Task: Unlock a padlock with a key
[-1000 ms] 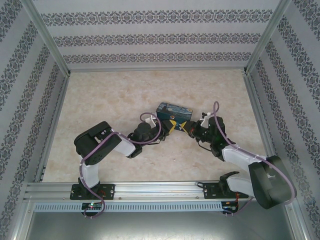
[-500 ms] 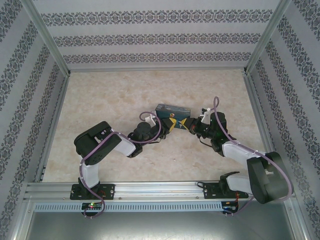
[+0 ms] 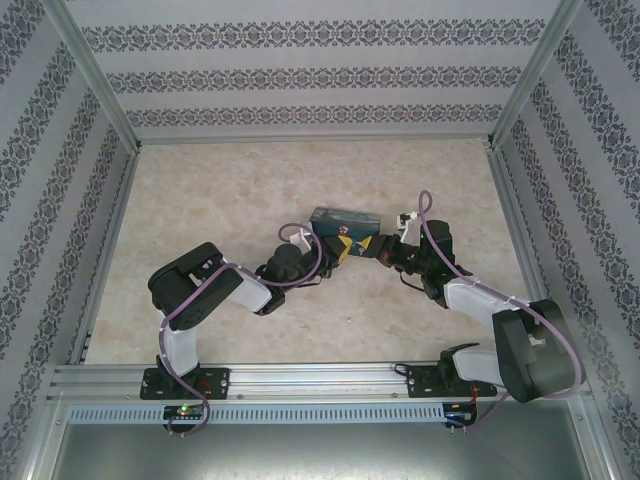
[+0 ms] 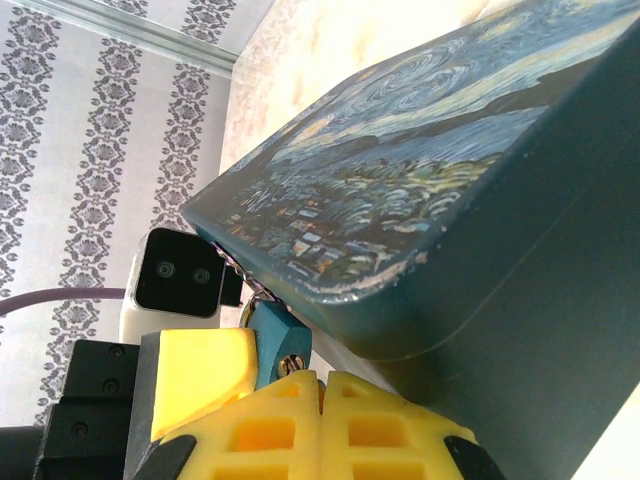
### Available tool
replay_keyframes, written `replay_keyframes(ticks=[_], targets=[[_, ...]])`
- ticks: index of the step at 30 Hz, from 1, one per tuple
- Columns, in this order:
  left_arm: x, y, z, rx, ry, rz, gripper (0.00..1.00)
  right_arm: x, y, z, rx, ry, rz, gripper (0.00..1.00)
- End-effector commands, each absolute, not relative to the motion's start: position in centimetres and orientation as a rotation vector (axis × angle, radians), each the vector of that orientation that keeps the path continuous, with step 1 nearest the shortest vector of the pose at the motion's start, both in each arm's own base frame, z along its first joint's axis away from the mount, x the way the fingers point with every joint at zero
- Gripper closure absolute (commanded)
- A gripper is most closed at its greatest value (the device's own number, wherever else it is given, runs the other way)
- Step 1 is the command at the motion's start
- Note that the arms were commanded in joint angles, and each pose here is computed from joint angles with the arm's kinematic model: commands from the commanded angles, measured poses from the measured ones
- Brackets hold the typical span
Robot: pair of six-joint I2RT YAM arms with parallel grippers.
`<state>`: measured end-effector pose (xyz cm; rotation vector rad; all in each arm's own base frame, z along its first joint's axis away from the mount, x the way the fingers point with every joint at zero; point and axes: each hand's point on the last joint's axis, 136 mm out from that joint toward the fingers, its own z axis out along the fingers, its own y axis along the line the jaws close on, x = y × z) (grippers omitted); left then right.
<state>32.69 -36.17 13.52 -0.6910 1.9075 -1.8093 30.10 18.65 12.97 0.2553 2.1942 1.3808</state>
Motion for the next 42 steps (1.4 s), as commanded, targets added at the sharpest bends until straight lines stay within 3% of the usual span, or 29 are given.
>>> replay_keyframes(ticks=[1, 14, 27, 42], targets=[[30.3, -38.6, 16.3, -0.515, 1.913, -1.974, 1.00, 31.2, 19.1, 14.4, 0.172, 2.148, 1.374, 1.00], [30.2, -39.0, 15.4, -0.512, 1.962, -1.958, 1.00, 31.3, 19.4, 14.8, 0.188, 2.157, 1.412, 1.00], [30.3, -39.2, 15.5, -0.503, 1.965, -1.963, 1.00, 32.0, 19.9, 15.1, 0.419, 2.212, 1.616, 1.00], [30.4, -39.8, 15.8, -0.497, 1.968, -1.975, 1.00, 31.6, 21.0, 15.2, 0.400, 2.228, 1.655, 1.00]])
